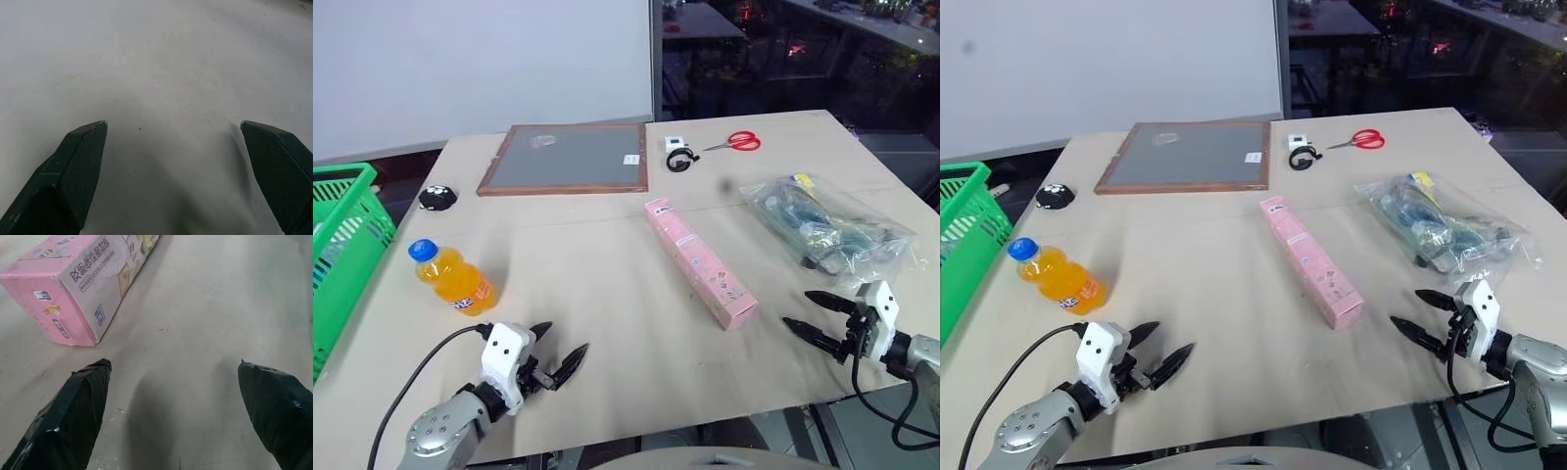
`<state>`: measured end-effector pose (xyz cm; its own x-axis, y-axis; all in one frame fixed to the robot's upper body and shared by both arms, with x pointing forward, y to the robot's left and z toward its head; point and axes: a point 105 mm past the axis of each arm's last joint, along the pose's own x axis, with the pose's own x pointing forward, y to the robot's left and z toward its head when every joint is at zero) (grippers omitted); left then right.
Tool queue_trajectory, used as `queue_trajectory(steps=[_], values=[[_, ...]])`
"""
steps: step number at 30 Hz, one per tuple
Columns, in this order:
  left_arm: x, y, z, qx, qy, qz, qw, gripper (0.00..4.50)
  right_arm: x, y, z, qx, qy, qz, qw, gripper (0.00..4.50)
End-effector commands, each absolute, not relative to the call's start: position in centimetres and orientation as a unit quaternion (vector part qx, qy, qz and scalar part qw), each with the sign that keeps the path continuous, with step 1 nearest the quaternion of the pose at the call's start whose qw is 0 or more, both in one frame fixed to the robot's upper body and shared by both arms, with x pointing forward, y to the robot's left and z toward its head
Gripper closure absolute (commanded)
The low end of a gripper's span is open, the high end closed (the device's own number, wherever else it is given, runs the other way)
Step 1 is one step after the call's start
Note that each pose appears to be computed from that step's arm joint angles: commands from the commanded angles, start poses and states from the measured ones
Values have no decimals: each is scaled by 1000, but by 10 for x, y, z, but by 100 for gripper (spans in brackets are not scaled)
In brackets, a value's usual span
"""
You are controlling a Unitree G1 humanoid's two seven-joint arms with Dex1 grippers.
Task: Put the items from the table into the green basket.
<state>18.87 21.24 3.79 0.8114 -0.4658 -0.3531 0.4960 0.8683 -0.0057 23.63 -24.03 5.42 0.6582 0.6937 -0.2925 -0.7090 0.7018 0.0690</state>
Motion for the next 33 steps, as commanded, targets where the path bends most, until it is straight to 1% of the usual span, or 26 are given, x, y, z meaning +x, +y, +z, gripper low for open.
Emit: queue_trajectory(steps=[1, 13, 18, 20, 24, 28, 30, 33], values=[[193, 212, 52, 53, 149, -258, 953, 0, 241, -242, 72, -44, 122, 387, 913, 11], [190, 208, 57, 40, 143, -258, 955, 0, 249, -247, 79, -53, 119, 389, 912, 11], [182, 201, 65, 21, 134, -288, 948, 0, 254, -246, 83, -60, 115, 398, 908, 11], [183, 201, 74, 18, 123, -292, 948, 0, 260, -246, 95, -65, 98, 394, 911, 11], [191, 200, 102, 23, 88, -312, 946, 0, 275, -247, 131, -87, 49, 385, 918, 11], [199, 189, 132, 25, 53, -359, 931, 0, 299, -249, 161, -106, 11, 351, 930, 11], [202, 181, 151, 19, 28, -388, 921, 0, 314, -254, 161, -135, 26, 316, 939, 11], [202, 171, 170, 29, 15, -431, 902, 0, 329, -268, 143, -216, 79, 263, 937, 11]])
